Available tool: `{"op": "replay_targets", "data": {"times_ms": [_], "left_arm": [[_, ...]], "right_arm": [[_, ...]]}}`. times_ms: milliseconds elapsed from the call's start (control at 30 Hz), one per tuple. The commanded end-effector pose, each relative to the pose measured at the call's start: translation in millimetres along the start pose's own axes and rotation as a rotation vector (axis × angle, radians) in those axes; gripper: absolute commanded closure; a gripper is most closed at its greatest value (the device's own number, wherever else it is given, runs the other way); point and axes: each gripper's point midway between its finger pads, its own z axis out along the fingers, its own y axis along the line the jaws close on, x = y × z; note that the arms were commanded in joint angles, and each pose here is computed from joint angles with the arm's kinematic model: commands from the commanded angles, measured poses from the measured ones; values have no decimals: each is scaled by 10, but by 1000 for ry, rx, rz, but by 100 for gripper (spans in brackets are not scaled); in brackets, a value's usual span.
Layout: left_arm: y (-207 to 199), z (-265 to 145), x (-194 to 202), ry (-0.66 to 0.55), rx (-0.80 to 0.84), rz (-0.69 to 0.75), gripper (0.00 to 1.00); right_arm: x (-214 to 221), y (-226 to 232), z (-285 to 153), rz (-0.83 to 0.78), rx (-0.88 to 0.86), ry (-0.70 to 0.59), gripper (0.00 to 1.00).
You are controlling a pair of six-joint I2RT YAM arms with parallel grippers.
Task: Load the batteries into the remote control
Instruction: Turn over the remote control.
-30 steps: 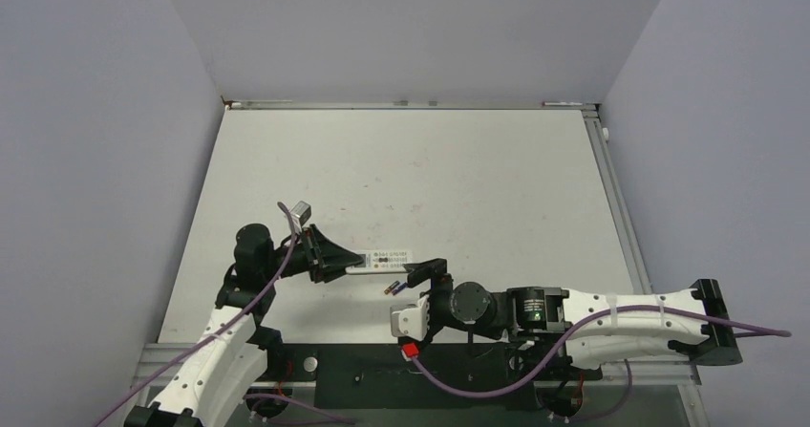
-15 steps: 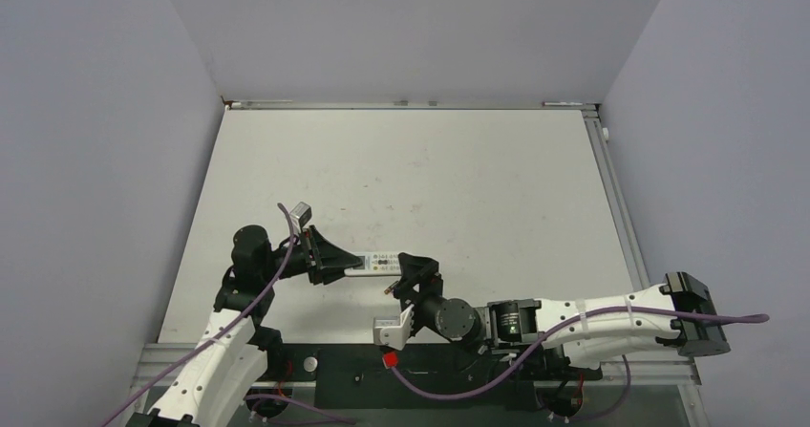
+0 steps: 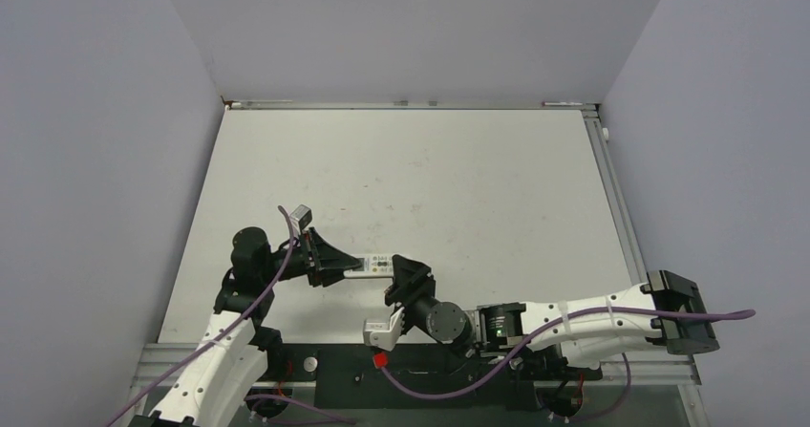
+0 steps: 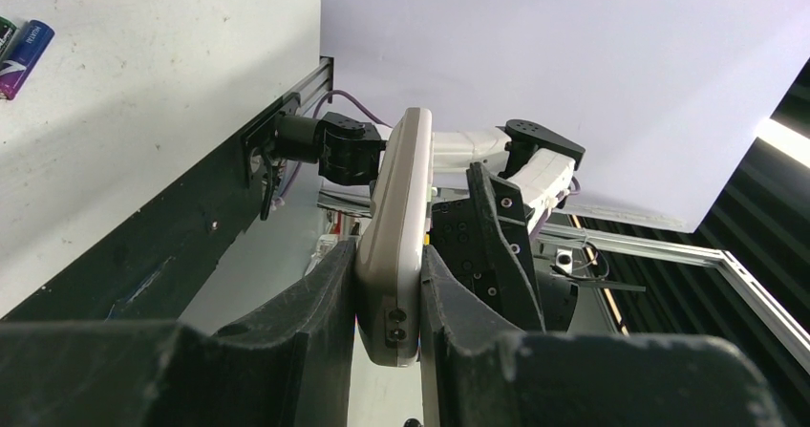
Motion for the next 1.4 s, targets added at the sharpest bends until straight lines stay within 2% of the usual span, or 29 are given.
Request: {"op": "replay_targets", "data": {"times_ms": [0,200,267,300,333,400,533,700,833,1000,1367], "left_arm": [[-104,-27,37,15,38,41,100],[-101,-32,41,10,41,38,100],[-85,-32,41,9,39,35,100],[-77,-32,41,8,39,35,100],[-69,-32,40,7,38,32,99],[-66,-33,36,3,38,29,85],[-93,-37,37,-4,45,35,67],[-86,-38,20,-19,48,38,50],[-96,-38,2,-32,57,52,41],[-184,-51,-7,-43,82,100,35],[-165,-64,-63,-74,46,224,26]], "right_arm": [[-15,-93,0,-1,58,12,57],[-6,-92,15,4,76,20,80],[6,-95,14,4,85,27,90],[14,-97,11,5,89,30,91],[19,-99,7,6,93,31,91],[28,-101,-6,11,101,30,91],[59,-128,-37,28,122,35,91],[109,-173,-84,58,142,50,92],[133,-190,-119,94,141,55,91],[175,-261,-179,179,135,58,91],[408,-445,-192,492,107,104,92]]}}
